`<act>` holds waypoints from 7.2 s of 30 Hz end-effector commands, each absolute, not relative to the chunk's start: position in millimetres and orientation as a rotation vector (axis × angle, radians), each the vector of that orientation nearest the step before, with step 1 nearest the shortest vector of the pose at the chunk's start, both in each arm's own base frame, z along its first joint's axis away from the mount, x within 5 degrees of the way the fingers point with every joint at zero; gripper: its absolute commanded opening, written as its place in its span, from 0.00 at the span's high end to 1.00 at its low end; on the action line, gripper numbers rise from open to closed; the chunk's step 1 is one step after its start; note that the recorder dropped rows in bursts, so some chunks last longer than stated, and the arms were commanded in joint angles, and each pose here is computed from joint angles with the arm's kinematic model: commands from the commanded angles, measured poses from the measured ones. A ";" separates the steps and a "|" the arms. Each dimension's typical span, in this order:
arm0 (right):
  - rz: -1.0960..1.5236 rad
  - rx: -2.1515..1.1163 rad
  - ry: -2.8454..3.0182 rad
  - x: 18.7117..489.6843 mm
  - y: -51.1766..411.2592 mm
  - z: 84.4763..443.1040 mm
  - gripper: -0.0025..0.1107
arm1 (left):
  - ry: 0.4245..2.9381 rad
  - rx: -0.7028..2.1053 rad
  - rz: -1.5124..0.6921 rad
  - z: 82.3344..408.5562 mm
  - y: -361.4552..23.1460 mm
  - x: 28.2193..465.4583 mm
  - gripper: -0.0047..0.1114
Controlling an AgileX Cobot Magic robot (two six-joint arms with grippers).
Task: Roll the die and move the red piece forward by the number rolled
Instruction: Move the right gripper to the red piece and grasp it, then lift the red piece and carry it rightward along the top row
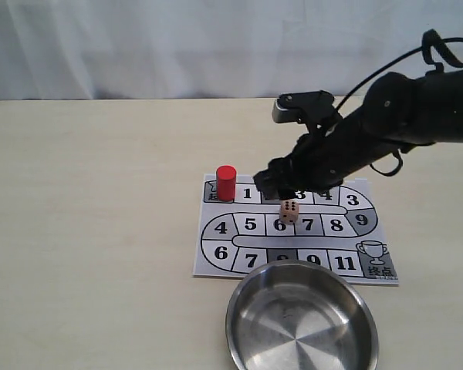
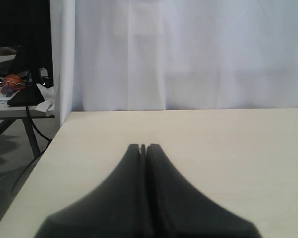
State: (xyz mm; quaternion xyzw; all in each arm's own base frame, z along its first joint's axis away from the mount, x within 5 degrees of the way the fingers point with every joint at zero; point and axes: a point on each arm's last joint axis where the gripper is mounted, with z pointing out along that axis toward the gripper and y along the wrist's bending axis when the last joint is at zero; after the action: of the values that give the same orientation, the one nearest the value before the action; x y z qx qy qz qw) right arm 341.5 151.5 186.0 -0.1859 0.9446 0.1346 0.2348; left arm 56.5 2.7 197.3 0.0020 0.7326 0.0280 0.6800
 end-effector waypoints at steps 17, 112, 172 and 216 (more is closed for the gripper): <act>0.341 -0.532 2.352 399.2 209.8 162.1 0.46 | 1.625 0.002 0.059 200.3 2.5 56.3 0.96; 0.272 -0.447 2.517 417.9 162.7 116.0 0.94 | 1.627 0.002 0.059 200.2 2.5 56.3 0.96; 0.141 -0.293 2.493 414.7 71.9 153.8 0.94 | 1.625 0.004 0.061 200.3 2.6 56.3 0.96; 0.069 -0.143 2.510 379.9 43.0 110.2 0.94 | 1.627 0.002 0.059 200.2 2.6 56.3 0.96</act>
State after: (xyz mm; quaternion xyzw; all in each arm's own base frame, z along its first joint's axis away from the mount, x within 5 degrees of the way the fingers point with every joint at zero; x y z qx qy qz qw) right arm 380.5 42.7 119.1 -0.0531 0.9466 0.0277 0.3168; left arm 56.5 2.7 197.5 0.0020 0.7320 0.0280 0.6807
